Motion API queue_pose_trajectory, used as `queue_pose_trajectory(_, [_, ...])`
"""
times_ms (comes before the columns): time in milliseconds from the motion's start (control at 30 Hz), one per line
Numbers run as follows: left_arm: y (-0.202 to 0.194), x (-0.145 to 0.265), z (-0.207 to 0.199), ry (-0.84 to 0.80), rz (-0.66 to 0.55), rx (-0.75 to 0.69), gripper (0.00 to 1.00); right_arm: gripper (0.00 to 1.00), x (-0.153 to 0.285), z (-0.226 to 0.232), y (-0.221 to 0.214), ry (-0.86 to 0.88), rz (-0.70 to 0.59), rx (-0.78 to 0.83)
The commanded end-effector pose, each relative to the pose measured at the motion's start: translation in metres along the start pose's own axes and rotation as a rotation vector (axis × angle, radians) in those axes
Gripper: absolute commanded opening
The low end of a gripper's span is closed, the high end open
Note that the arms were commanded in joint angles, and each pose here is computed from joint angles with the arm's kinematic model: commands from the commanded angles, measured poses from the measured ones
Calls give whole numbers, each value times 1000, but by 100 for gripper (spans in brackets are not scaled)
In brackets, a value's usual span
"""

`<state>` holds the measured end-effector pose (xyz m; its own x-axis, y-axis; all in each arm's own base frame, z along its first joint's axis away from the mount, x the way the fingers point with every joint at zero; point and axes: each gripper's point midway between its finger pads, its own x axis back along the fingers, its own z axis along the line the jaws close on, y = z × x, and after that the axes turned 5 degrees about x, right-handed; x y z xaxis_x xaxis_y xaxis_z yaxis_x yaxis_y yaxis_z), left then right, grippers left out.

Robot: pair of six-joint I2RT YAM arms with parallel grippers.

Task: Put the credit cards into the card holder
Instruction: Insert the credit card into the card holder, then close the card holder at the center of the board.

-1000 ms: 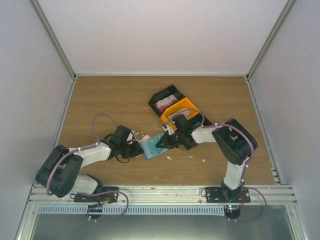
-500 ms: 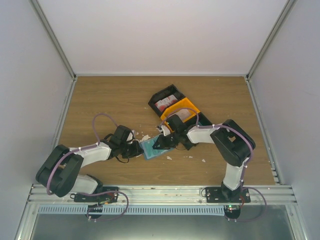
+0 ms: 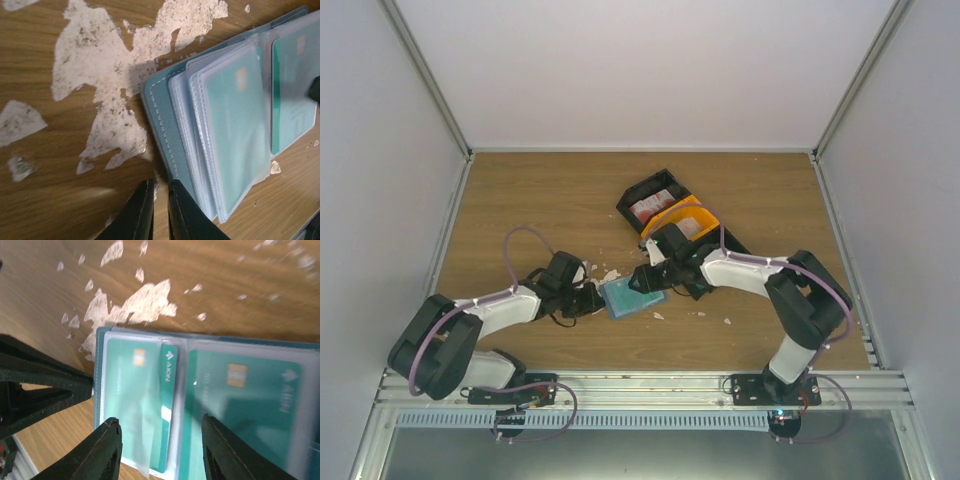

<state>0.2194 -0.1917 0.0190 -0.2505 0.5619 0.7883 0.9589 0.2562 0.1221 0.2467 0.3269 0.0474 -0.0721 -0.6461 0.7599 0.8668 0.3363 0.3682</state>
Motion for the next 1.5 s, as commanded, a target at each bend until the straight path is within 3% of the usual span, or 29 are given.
queue_pose_trajectory(0, [4, 9, 3, 32, -34, -21, 15, 48, 25, -23, 13, -206, -78, 4])
queue_pose_trajectory(133, [7, 14, -4, 17, -46, -37, 18, 52, 25, -46, 5, -318, -62, -44])
queue_pose_trajectory(367, [7, 21, -46, -169, -18, -128, 22, 61, 17, -62, -11, -357, -17, -92])
queue_pose_trajectory(600, [13, 8, -10, 9, -32, -47, 24, 66, 8, -56, -16, -294, 0, -97])
queue_pose_trajectory(1067, [12, 4, -13, -10, -21, -44, 26, 65, 42, -55, 0, -346, -146, -94])
queue_pose_trajectory(1467, [10, -1, -13, -16, 0, -48, 32, 66, 30, -74, -15, -412, -83, -129])
